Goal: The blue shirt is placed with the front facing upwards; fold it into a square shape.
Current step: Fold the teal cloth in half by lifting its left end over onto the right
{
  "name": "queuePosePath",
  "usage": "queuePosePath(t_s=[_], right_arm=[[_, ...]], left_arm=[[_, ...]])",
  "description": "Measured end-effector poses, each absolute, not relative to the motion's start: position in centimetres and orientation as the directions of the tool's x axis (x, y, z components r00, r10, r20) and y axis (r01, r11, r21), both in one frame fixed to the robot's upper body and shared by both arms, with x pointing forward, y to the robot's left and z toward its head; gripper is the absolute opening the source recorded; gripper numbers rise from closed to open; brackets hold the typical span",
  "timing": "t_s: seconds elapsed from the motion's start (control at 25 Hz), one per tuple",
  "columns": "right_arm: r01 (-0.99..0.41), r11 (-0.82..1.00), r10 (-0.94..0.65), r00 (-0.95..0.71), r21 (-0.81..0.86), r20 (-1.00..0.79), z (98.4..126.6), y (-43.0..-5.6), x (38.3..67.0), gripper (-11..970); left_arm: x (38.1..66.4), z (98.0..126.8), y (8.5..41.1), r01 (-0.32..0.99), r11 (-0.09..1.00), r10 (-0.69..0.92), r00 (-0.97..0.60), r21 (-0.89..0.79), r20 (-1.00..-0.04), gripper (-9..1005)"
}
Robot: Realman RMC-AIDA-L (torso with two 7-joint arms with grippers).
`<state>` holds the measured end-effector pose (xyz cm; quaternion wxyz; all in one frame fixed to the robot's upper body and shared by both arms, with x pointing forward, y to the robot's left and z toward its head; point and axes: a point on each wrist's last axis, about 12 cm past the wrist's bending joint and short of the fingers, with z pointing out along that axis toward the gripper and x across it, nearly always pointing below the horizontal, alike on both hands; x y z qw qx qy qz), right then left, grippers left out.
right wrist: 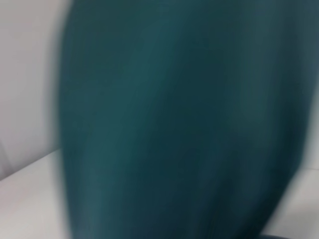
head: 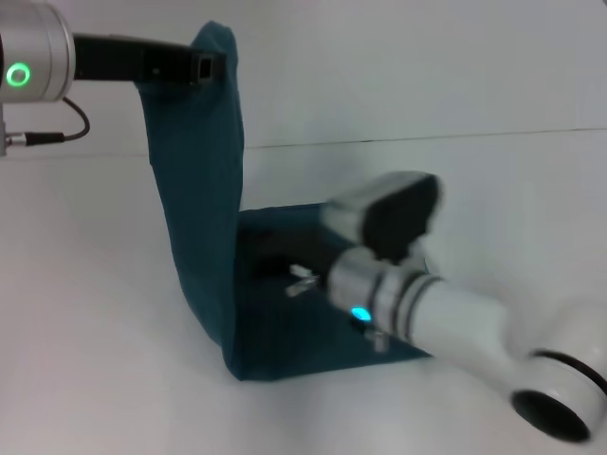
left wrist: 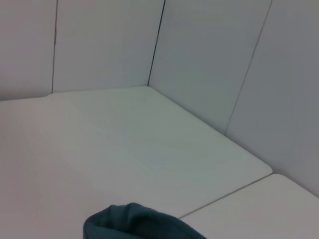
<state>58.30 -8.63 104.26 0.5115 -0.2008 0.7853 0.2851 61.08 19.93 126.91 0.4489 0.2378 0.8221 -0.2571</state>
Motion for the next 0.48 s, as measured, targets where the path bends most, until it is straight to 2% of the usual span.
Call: queuePosePath(t_s=[0.2, 0.48], right_arm=[[-0.438, 0.849, 0.158, -0.325, 0.296, -0.932, 103.0, -15.2, 58.0, 2], [-0.204, 0.930, 0.274, -0.174, 0.306, -0.946, 103.0, -23.4, 58.6, 2]], left_arm=[[60.7, 125.9, 19.7, 0.627, 0.745, 0.164, -0.504, -0.229, -0.848, 43], [60.1, 124.6, 18.0, 0.662, 0.698, 0.159, -0.514, -0.272, -0.843, 62]])
